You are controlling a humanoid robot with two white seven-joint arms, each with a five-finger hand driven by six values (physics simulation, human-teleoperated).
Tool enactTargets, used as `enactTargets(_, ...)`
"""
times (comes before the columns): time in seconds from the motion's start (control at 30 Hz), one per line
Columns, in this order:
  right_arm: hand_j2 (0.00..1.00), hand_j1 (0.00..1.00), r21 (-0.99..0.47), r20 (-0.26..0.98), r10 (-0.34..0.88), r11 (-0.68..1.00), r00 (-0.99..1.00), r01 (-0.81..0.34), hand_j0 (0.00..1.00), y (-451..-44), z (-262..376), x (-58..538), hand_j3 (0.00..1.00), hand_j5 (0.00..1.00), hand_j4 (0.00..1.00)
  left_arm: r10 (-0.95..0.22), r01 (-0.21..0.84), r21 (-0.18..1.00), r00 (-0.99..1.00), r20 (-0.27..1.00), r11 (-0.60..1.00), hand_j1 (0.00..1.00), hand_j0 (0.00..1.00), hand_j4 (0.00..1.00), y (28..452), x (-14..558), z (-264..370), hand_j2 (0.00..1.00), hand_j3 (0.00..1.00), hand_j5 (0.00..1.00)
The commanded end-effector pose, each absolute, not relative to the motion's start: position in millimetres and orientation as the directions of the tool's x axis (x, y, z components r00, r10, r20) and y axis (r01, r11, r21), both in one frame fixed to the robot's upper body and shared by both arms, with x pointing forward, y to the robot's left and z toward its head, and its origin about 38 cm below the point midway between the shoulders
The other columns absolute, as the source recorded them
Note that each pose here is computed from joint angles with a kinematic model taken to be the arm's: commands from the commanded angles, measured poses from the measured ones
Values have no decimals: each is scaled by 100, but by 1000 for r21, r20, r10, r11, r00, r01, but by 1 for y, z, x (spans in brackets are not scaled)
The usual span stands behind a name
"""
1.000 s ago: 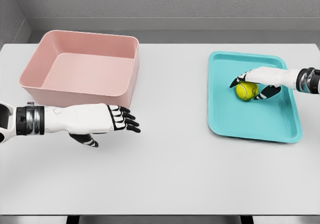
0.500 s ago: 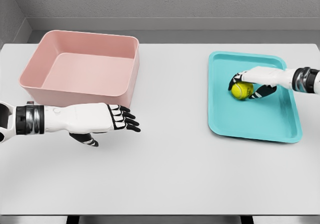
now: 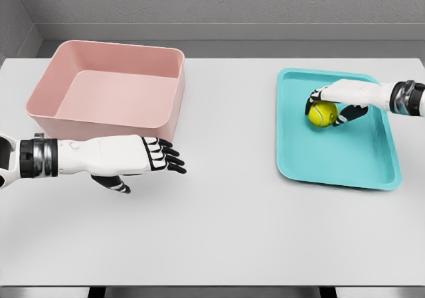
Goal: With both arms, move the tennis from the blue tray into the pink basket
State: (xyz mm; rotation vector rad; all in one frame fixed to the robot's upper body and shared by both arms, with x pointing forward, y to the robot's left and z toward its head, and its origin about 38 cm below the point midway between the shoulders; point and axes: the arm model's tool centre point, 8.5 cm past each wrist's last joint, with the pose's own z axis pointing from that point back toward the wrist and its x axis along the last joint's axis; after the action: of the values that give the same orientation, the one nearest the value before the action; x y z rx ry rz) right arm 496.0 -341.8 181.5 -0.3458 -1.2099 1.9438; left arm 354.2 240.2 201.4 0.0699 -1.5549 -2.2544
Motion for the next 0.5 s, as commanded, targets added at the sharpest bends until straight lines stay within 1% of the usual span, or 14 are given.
enactTargets(0.0, 54, 54, -852, 177, 735, -219, -655, -476, 54, -337, 185, 495, 54, 54, 54, -352, 297, 908, -917, 185, -296, 100, 100, 100, 241, 355, 203, 100, 100, 100)
enactTargets(0.17, 53, 53, -859, 168, 717, -231, -677, -458, 53, -329, 192, 494, 53, 53, 53, -352, 290, 910, -919, 178, -296, 100, 100, 100, 241, 356, 206, 100, 100, 100)
enactTargets(0.47, 53, 53, -881, 151, 637, -260, -756, -395, 53, -297, 209, 486, 53, 53, 53, -352, 290, 910, -919, 178, -296, 100, 100, 100, 241, 356, 206, 100, 100, 100)
